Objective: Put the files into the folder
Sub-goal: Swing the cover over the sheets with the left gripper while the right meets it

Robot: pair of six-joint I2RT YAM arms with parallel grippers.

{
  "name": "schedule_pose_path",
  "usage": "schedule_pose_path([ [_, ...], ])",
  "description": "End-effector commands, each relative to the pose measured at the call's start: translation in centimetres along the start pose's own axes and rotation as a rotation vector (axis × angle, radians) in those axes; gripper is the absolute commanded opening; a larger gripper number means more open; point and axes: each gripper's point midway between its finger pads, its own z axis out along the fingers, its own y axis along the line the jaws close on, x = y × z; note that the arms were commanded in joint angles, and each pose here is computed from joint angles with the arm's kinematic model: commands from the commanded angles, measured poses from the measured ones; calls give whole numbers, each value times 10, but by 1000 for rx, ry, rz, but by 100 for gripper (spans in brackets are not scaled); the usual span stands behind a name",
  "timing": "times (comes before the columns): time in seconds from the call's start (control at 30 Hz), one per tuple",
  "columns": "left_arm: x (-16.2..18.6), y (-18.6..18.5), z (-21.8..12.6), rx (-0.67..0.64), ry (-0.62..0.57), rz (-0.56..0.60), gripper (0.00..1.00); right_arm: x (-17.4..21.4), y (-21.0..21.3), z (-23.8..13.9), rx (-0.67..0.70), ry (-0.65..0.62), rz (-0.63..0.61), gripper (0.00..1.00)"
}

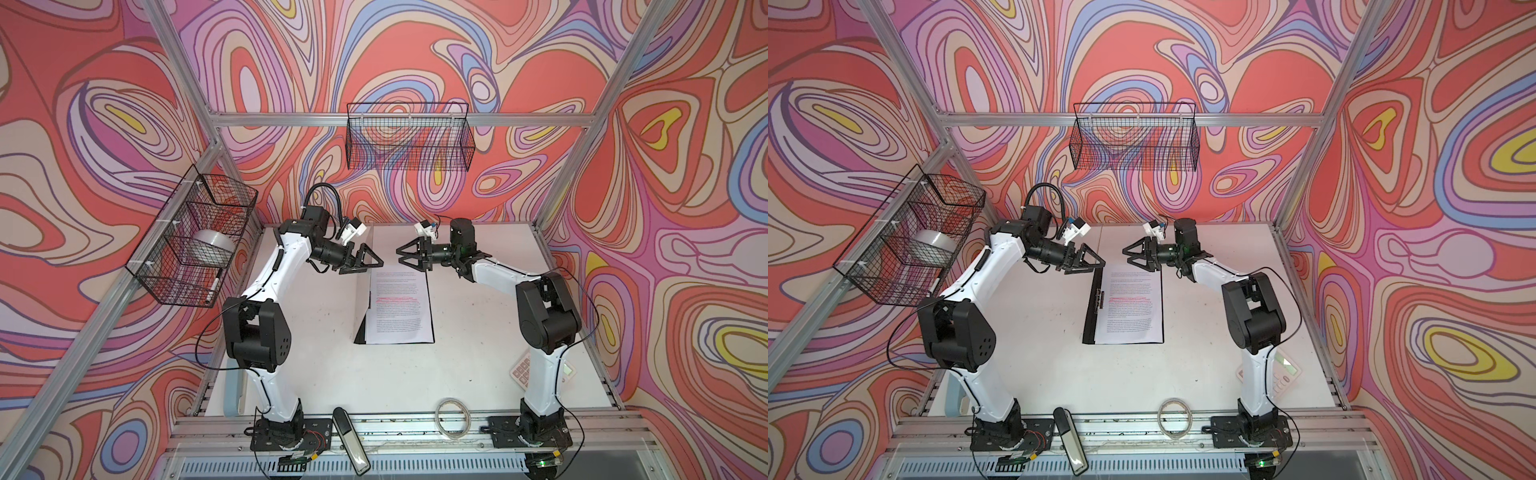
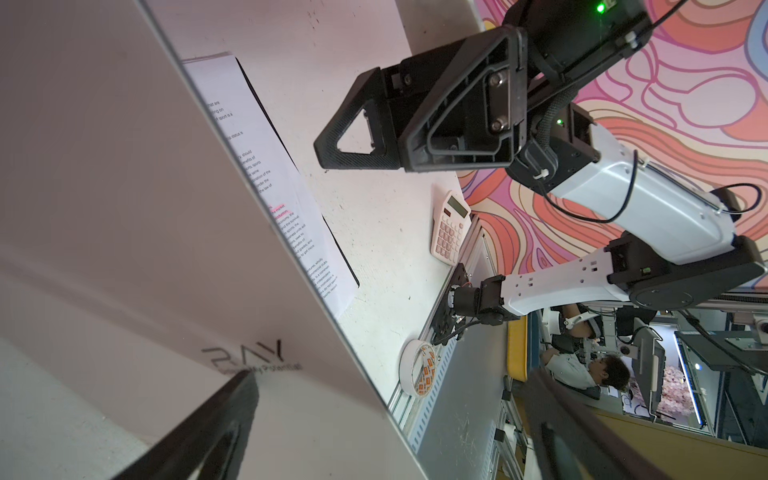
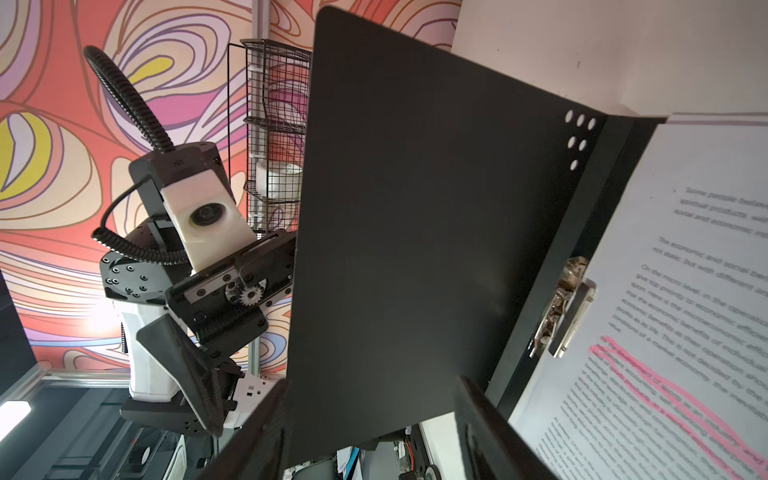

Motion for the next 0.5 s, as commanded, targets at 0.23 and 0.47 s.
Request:
schedule_pose_path([
  [0.23, 19, -16, 24, 32, 116, 50, 100, 4, 9, 10, -83, 36, 6, 65],
  [0.47, 10, -25, 17, 7, 77, 91, 100, 5, 3, 12, -83, 42, 20, 68],
])
